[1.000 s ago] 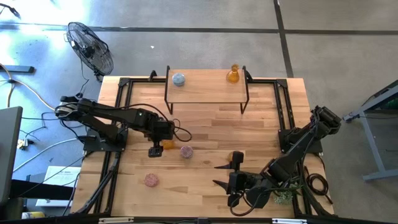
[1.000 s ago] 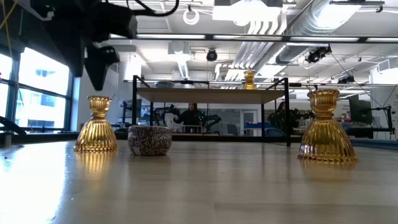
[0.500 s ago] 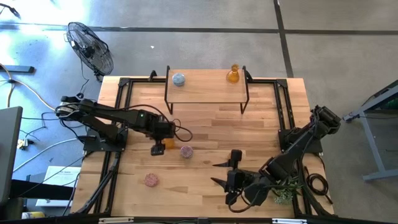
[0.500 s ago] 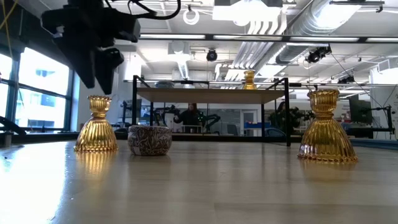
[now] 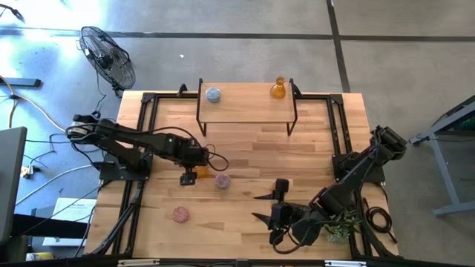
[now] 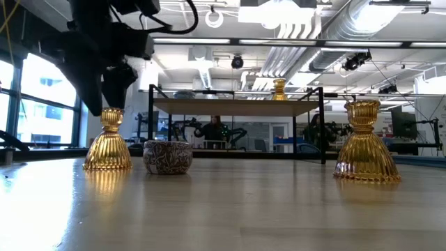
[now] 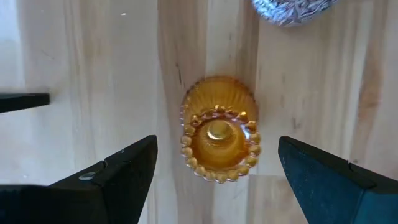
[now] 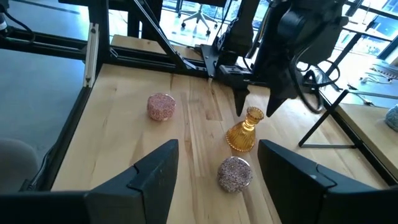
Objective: Pick & Place candle stick holders
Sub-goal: Put the left orange candle holder on the shelf
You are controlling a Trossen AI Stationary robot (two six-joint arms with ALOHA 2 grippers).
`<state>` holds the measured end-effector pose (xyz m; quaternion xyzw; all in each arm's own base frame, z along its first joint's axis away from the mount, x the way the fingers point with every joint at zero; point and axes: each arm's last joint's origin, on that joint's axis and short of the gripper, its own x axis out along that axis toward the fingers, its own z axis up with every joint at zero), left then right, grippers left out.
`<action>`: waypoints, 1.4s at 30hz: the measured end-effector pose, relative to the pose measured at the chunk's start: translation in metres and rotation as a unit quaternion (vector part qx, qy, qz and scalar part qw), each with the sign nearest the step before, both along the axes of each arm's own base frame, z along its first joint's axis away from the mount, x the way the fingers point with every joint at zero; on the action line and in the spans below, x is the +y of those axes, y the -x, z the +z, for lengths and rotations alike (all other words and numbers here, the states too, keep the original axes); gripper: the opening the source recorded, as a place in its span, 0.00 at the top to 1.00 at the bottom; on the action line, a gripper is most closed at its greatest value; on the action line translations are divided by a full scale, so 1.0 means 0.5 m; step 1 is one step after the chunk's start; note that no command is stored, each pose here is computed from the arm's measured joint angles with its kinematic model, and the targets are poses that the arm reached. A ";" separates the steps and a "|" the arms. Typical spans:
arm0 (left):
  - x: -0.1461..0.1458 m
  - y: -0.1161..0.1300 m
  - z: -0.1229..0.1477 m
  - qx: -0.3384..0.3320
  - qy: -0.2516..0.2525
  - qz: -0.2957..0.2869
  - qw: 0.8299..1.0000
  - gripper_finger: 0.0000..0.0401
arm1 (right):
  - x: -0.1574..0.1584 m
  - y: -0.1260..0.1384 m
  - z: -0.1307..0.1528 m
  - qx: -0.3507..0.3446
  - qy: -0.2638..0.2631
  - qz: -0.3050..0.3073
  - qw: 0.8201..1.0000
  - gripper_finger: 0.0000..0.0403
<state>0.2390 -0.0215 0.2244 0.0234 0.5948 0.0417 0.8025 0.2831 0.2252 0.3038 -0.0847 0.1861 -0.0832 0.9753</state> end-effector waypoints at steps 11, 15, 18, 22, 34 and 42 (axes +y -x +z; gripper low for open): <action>-0.002 -0.012 0.003 -0.032 0.004 -0.016 0.999 0.18 | -0.002 0.000 0.001 -0.003 0.021 -0.009 1.000 0.46; -0.002 -0.010 0.002 -0.026 0.004 -0.015 1.000 0.18 | -0.001 0.000 0.001 -0.001 0.018 -0.005 1.000 0.46; -0.002 -0.010 0.002 -0.027 0.006 -0.009 1.000 0.18 | -0.001 0.000 0.000 -0.001 0.015 -0.005 1.000 0.46; -0.001 -0.010 0.002 -0.027 0.005 -0.004 1.000 0.18 | -0.001 0.000 0.000 -0.002 0.009 -0.007 1.000 0.46; 0.003 0.003 -0.024 -0.008 -0.023 0.005 1.000 0.18 | -0.001 0.000 0.000 -0.003 0.012 -0.008 1.000 0.46; 0.003 0.002 -0.024 -0.011 -0.022 0.005 1.000 0.18 | -0.006 -0.002 0.001 -0.007 0.018 -0.021 1.000 0.46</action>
